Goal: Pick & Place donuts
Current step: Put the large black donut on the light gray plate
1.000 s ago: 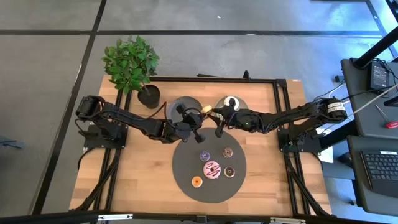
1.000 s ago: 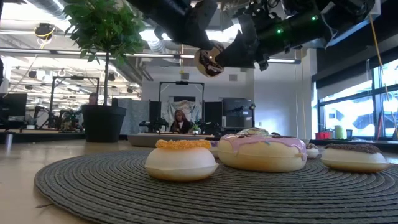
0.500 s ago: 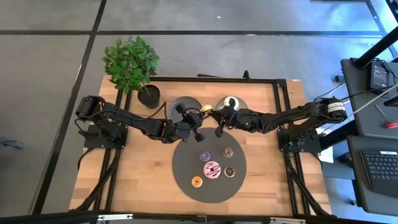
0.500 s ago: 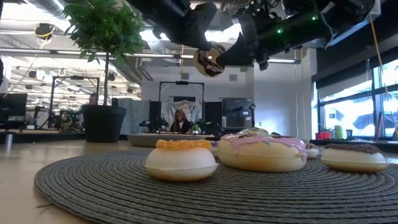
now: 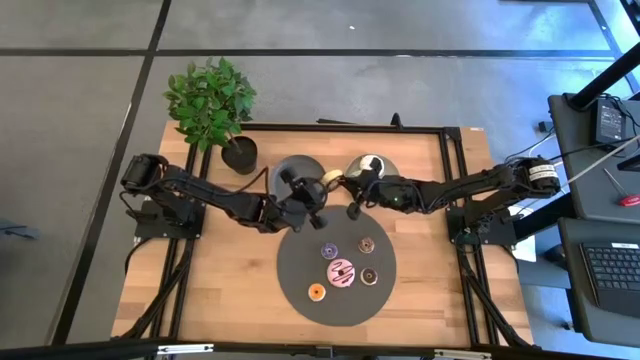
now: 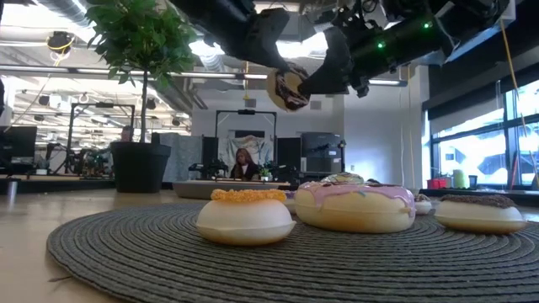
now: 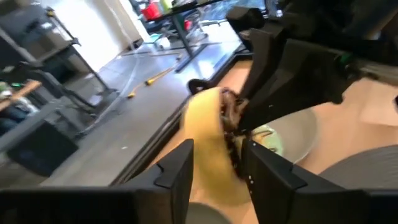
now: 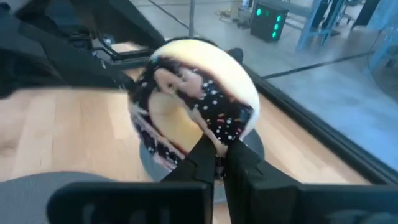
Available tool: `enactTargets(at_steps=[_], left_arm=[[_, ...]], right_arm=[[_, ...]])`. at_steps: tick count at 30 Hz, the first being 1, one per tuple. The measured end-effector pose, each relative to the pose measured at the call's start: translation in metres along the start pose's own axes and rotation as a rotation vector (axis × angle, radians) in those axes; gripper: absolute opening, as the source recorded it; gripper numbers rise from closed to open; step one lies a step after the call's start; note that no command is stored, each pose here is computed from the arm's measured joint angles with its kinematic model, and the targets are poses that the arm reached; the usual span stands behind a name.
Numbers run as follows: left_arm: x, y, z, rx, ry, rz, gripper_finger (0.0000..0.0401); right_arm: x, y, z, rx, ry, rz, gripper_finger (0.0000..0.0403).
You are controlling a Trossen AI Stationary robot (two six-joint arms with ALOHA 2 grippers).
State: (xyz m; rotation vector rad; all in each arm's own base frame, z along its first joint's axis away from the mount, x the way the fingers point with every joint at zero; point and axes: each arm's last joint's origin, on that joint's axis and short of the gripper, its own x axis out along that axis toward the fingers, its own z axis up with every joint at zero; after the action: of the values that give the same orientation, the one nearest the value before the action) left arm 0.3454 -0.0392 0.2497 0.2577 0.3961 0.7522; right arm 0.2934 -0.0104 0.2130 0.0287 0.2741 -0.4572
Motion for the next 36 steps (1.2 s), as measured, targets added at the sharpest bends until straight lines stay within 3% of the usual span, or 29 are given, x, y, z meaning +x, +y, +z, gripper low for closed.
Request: enactTargets(at_steps=[7, 17, 24, 36], left_arm=[[-0.008, -0.002, -0.008, 0.017, 0.042, 0.083, 0.0140], [-0.005, -0.001, -0.016, -0.011, 0.104, 0.036, 0.0139], [0.002, 0.001, -0.017, -0.052, 0.138, -0.071, 0.0135], [0.004, 0.002, -0.019, -0.052, 0.161, -0.124, 0.0136]], right_arm=[[-0.018, -0.029, 0.000, 0.047, 0.178, -0.084, 0.0028], [-0.057, -0.086, -0.010, 0.257, 0.542, -0.116, 0.0018], [-0.052, -0.103, -0.026, 0.346, 0.708, -0.121, 0.0025], [-0.034, -0.112, -0.049, 0.329, 0.860, -0.129, 0.0027]])
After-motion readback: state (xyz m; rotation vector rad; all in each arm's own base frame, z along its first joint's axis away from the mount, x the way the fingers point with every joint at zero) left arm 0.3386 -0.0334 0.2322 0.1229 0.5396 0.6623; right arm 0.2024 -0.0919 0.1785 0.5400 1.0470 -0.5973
